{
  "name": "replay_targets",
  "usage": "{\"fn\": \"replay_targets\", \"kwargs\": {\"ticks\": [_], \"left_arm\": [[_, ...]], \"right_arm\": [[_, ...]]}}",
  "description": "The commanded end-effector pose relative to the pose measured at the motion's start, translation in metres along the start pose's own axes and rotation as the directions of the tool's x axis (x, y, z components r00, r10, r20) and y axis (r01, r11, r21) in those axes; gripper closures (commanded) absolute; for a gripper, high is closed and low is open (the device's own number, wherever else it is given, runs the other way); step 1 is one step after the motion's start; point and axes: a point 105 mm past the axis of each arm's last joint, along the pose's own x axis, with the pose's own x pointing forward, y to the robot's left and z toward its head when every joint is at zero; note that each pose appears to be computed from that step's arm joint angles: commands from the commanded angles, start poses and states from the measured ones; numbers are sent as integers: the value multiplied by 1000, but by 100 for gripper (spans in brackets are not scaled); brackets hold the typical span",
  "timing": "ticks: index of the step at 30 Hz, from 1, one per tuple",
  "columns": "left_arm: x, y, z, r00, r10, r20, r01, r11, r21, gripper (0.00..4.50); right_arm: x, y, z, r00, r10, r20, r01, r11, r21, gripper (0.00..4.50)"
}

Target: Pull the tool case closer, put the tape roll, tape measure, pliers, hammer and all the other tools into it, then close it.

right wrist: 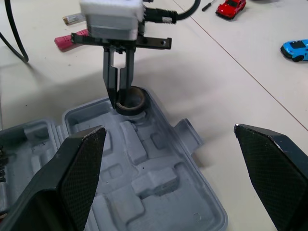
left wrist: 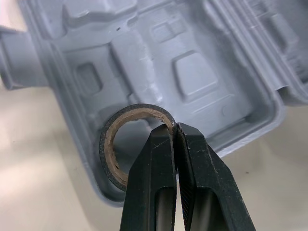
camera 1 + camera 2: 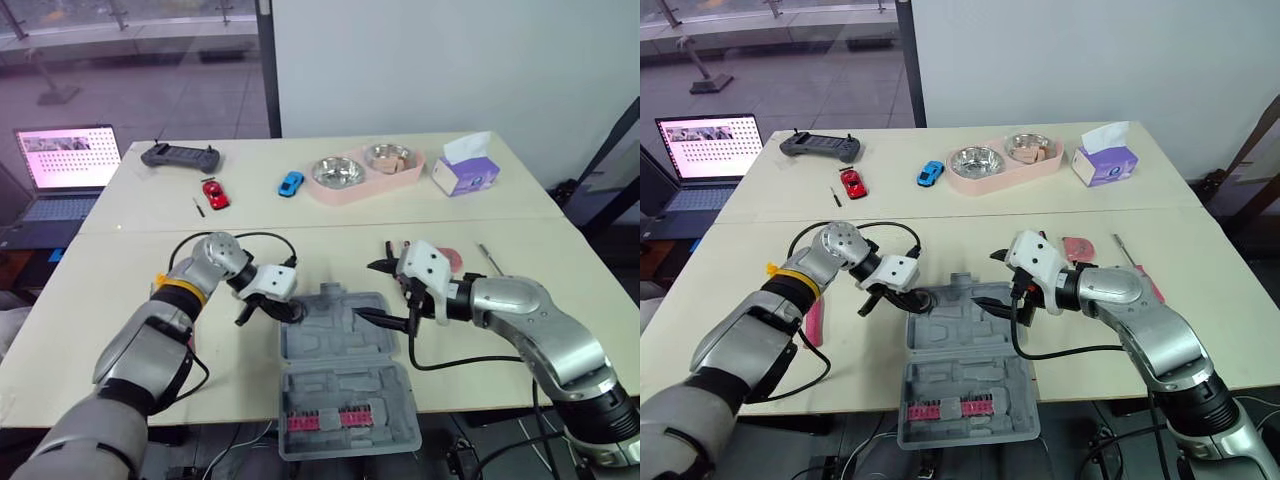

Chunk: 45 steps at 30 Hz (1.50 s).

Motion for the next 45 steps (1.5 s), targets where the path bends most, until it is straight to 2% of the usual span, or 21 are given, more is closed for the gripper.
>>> {"fn": "replay_targets", "kwargs": {"ticks": [1, 11, 14, 17, 25, 30, 33, 35, 40, 45], "left_arm": [[-7, 6, 4, 1000, 21, -8, -21, 999, 25, 448], [-6, 8, 3, 999, 41, -9, -41, 999, 31, 448], [-10, 12, 12, 998, 57, 30, -58, 998, 40, 340], [-15, 13, 20, 997, 44, 71, -47, 998, 43, 209], [-28, 10, 26, 993, 59, 106, -63, 997, 38, 209], [-35, 9, 18, 980, 133, 147, -129, 991, -42, 209], [-36, 9, 16, 951, 210, 228, -185, 975, -124, 209], [-36, 9, 15, 931, 261, 254, -227, 961, -156, 261], [-31, 4, 10, 888, 360, 288, -305, 927, -217, 261], [-21, 0, 3, 864, 420, 276, -356, 899, -255, 261]], "right_arm": [[-4, 0, 15, 999, -7, 47, 9, 999, -43, 0], [-5, -1, 15, 999, -12, 45, 14, 999, -42, 0], [-5, -1, 15, 999, -13, 45, 14, 999, -41, 0], [-4, -1, 15, 999, -12, 46, 13, 999, -40, 0], [-4, 0, 14, 999, -10, 42, 12, 999, -38, 0], [-4, 1, 15, 999, -12, 46, 14, 999, -38, 0], [-4, 0, 14, 999, -17, 46, 19, 999, -37, 0], [-4, 0, 14, 999, -19, 46, 21, 999, -36, 0], [-4, 2, 13, 999, -22, 47, 23, 999, -28, 0], [-4, 2, 12, 998, -25, 49, 26, 999, -23, 0]]}}
